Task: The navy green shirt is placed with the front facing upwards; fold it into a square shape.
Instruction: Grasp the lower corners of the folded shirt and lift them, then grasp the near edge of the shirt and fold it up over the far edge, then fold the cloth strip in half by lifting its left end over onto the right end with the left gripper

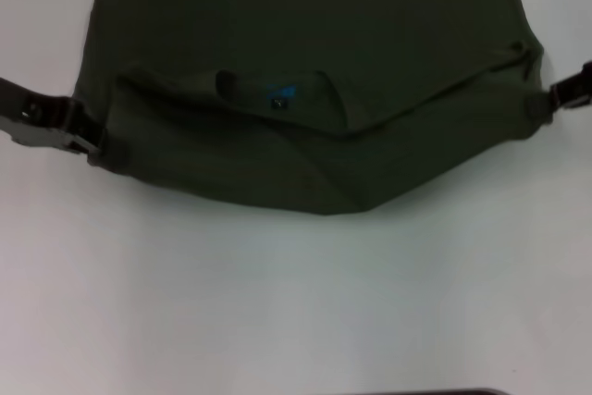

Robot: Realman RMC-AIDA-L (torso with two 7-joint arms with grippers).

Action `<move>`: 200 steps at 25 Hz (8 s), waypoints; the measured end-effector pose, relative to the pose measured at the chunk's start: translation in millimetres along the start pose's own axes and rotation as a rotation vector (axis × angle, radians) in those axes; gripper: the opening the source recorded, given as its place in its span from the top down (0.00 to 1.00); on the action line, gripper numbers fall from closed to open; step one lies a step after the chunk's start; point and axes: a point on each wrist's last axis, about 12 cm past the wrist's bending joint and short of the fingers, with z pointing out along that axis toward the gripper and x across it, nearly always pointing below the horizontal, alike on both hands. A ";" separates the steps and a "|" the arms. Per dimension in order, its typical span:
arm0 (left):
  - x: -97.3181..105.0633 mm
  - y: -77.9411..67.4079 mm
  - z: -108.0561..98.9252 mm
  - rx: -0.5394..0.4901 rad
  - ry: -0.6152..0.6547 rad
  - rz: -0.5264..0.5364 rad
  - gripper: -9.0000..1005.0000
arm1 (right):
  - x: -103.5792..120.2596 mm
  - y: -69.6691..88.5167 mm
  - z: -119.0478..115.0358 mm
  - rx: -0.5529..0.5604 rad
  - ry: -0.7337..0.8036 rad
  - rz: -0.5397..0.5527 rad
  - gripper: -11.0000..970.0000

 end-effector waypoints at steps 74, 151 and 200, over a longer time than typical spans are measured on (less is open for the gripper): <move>-22.8 -22.1 -44.6 -0.003 0.011 0.051 0.88 | 36.3 -13.0 -62.9 -0.023 -0.055 0.139 0.94; -108.7 -26.4 30.8 -0.359 -0.483 0.139 0.86 | -93.0 -27.1 21.9 0.373 -0.463 0.079 0.94; -99.7 -17.0 15.0 -0.342 -0.467 0.110 0.15 | -85.4 -31.3 11.7 0.334 -0.380 0.112 0.37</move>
